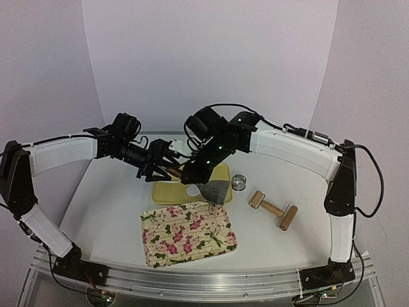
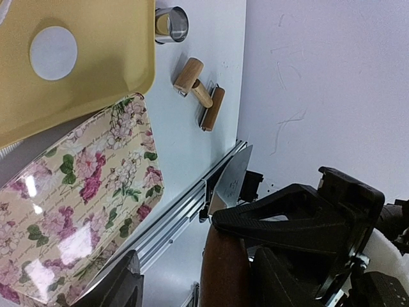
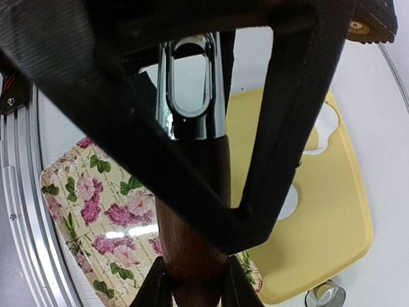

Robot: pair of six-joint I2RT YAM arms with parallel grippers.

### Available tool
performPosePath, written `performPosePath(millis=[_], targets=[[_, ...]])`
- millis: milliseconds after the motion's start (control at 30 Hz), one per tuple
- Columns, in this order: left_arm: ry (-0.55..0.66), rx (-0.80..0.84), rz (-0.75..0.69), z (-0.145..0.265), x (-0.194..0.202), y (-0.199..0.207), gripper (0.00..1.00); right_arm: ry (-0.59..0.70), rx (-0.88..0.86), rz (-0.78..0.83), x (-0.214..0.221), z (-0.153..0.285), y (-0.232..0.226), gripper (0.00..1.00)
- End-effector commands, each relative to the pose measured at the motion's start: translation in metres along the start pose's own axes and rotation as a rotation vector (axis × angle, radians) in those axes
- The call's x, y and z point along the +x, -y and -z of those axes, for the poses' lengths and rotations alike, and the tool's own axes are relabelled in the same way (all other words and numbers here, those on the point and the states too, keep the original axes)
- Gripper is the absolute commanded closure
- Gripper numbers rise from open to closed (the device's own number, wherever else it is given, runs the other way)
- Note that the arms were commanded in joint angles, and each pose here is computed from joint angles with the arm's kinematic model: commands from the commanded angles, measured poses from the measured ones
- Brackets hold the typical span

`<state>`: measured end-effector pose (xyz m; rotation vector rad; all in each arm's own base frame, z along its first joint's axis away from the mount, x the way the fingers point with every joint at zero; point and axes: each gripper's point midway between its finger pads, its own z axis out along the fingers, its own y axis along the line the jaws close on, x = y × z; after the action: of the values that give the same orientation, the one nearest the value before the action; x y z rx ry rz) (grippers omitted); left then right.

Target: Roll out the dumpling wrappers from the dough

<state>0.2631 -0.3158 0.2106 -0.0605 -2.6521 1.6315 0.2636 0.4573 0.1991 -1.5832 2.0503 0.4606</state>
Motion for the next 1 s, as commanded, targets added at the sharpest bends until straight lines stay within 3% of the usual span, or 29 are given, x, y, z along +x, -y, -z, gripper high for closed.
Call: performPosePath(millis=[0, 267, 400, 567, 667, 733, 833, 867, 967], targets=[[-0.072, 0.020, -0.031, -0.005, 0.014, 0.005, 0.45, 0.022, 0.032, 0.035, -0.011, 0.007, 0.006, 1.00], [-0.105, 0.028, -0.038, -0.014, 0.018, 0.006, 0.59, 0.019, 0.039, 0.058, -0.012, 0.010, 0.004, 1.00], [-0.122, 0.028, -0.047, -0.017, 0.020, 0.006, 0.73, 0.013, 0.037, 0.060, -0.011, 0.008, 0.003, 1.00], [-0.107, 0.039, -0.059, -0.017, 0.018, 0.009, 0.99, 0.005, 0.048, 0.064, -0.009, 0.006, 0.004, 1.00], [-0.083, 0.045, -0.071, -0.015, 0.016, 0.012, 1.00, -0.012, 0.098, 0.052, -0.006, 0.005, 0.013, 1.00], [-0.049, 0.039, -0.084, -0.012, 0.012, 0.014, 1.00, -0.020, 0.140, 0.031, -0.004, 0.006, 0.020, 0.86], [0.053, 0.004, -0.099, 0.001, -0.002, 0.013, 1.00, 0.006, 0.195, -0.001, -0.009, 0.015, 0.029, 0.51], [0.097, -0.004, -0.100, 0.008, -0.007, 0.013, 1.00, 0.024, 0.211, -0.014, -0.012, 0.019, 0.031, 0.43], [0.220, -0.014, -0.097, 0.028, -0.025, 0.011, 1.00, 0.080, 0.277, -0.090, -0.019, 0.038, 0.041, 0.33]])
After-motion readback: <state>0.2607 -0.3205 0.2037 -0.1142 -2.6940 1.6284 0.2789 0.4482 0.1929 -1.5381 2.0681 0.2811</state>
